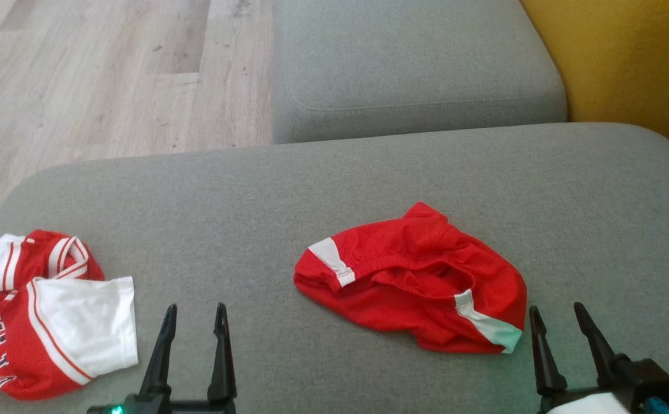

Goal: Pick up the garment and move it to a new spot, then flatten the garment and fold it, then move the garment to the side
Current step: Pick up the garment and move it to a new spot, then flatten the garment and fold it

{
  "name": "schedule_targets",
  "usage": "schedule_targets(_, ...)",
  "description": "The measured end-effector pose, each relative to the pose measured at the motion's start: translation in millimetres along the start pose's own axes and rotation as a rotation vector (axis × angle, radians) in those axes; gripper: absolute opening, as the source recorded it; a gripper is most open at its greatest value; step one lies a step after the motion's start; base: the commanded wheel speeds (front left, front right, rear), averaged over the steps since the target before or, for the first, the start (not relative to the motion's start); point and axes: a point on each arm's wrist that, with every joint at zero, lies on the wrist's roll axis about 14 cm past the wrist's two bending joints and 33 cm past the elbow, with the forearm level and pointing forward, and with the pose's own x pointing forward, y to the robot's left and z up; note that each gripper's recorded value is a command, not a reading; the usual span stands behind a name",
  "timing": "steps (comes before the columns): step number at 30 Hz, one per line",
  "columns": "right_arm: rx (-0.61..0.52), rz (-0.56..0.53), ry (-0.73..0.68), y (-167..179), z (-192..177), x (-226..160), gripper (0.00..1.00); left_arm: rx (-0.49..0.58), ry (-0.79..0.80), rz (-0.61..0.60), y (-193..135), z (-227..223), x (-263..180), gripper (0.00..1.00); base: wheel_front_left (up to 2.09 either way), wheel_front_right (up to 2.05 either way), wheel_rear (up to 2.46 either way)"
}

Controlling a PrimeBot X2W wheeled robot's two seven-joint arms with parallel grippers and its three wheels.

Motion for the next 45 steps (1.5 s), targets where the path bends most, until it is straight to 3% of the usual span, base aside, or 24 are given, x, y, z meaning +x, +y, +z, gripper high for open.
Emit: schedule_targets(45,0.025,-0.002,-0.016,1.9,3.4,-4.4,1.0,0.034,0.065,0.006,-2.5,-20.6,-9.1,1.0,0.0,0.0,0.0)
